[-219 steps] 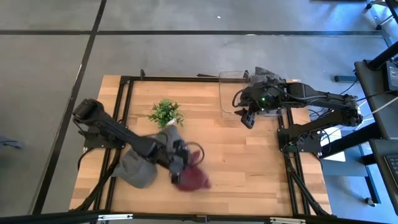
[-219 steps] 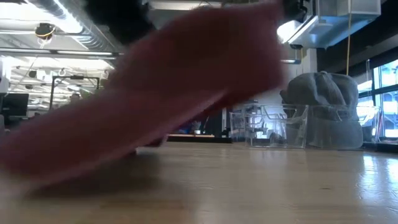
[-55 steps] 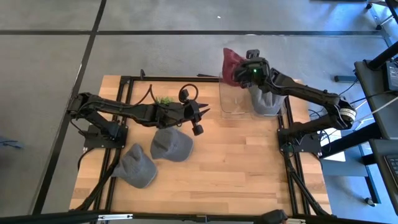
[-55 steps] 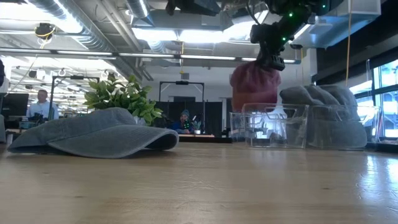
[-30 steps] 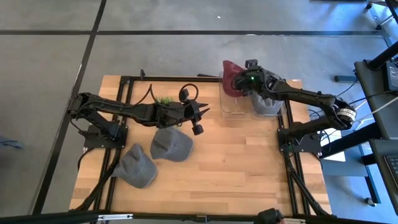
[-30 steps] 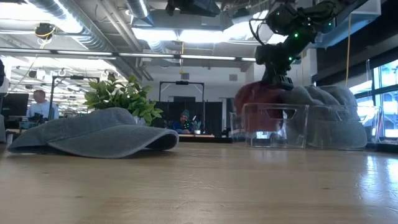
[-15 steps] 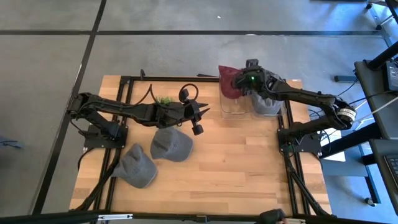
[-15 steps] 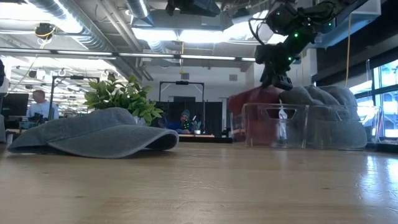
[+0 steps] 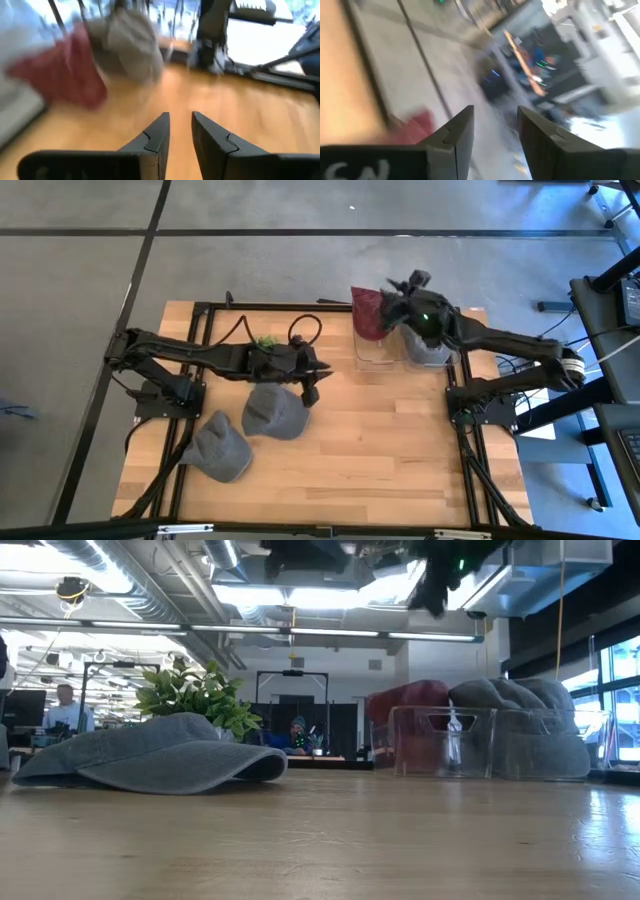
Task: Pick & Place hat
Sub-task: Put the gray cap into the right transparent bin
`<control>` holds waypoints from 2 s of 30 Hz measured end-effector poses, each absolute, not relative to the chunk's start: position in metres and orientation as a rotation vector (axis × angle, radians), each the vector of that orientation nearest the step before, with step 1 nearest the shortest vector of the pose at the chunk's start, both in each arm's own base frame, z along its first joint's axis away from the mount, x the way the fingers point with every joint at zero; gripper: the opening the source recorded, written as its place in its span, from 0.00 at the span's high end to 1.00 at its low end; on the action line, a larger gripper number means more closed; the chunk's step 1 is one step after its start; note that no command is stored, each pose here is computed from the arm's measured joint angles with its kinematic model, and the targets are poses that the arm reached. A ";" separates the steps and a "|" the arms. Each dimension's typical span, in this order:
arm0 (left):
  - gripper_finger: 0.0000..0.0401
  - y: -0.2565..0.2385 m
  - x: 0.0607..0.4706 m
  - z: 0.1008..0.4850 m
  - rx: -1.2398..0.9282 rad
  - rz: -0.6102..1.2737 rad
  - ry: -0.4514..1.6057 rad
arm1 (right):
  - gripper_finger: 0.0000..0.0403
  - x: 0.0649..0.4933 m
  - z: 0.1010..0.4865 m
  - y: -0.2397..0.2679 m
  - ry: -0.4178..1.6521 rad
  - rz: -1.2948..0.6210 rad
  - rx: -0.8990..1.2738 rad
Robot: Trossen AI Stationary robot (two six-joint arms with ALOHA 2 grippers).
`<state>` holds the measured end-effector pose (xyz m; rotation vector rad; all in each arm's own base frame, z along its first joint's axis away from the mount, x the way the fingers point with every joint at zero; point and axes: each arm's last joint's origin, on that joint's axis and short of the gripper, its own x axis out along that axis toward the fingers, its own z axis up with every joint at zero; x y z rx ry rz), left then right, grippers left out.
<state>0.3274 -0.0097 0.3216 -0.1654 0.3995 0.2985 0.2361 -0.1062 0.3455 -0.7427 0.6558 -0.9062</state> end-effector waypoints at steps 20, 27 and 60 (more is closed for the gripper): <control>0.80 -0.068 0.224 0.267 -0.707 0.917 1.098 | 0.63 0.245 0.338 -0.002 0.407 -0.276 -0.078; 0.80 -0.089 0.208 0.205 -0.844 0.989 1.060 | 0.63 0.252 0.333 0.006 0.412 -0.246 -0.085; 0.53 -0.079 0.198 0.158 -1.041 1.141 0.946 | 0.63 0.253 0.333 0.006 0.405 -0.247 -0.084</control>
